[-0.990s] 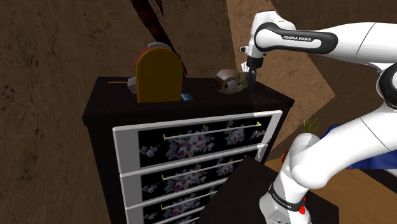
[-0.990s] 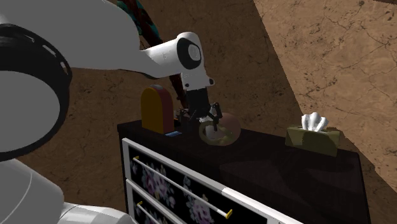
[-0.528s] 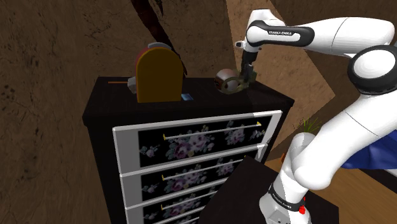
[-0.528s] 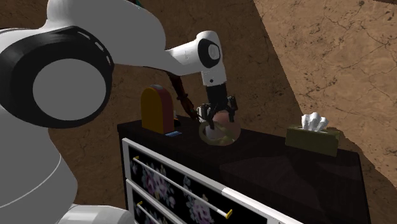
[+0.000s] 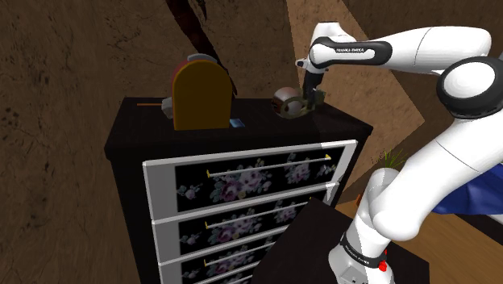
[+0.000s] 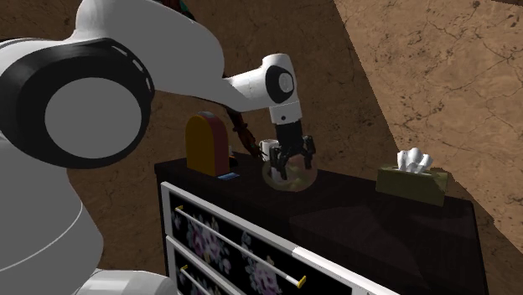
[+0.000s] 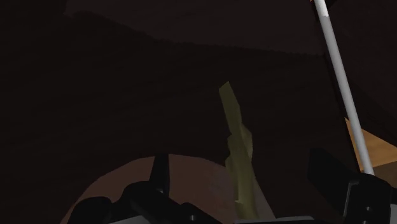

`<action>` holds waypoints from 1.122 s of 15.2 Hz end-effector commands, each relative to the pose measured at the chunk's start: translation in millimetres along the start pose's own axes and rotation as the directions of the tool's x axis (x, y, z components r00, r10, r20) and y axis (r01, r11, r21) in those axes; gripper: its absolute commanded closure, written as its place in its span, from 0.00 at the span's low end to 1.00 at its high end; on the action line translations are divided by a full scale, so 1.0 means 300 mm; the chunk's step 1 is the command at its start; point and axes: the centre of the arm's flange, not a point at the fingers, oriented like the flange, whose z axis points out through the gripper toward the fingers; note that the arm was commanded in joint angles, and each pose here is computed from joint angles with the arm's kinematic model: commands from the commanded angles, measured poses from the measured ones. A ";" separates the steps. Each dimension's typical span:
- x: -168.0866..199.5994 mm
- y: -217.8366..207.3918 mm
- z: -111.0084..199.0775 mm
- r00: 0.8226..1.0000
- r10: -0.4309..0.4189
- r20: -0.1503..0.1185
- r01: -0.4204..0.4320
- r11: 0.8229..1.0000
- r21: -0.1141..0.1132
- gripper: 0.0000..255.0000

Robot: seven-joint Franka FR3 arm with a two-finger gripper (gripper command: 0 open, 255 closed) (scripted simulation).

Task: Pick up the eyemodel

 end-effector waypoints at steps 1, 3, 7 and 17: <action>0.012 -0.008 0.021 1.000 -0.006 0.002 0.006 1.000 0.006 0.00; 0.011 -0.010 0.019 1.000 -0.006 0.002 0.006 1.000 0.006 1.00; 0.012 -0.009 0.020 1.000 -0.006 0.002 0.006 1.000 0.006 1.00; 0.005 0.009 -0.065 1.000 -0.006 0.002 0.006 1.000 0.006 1.00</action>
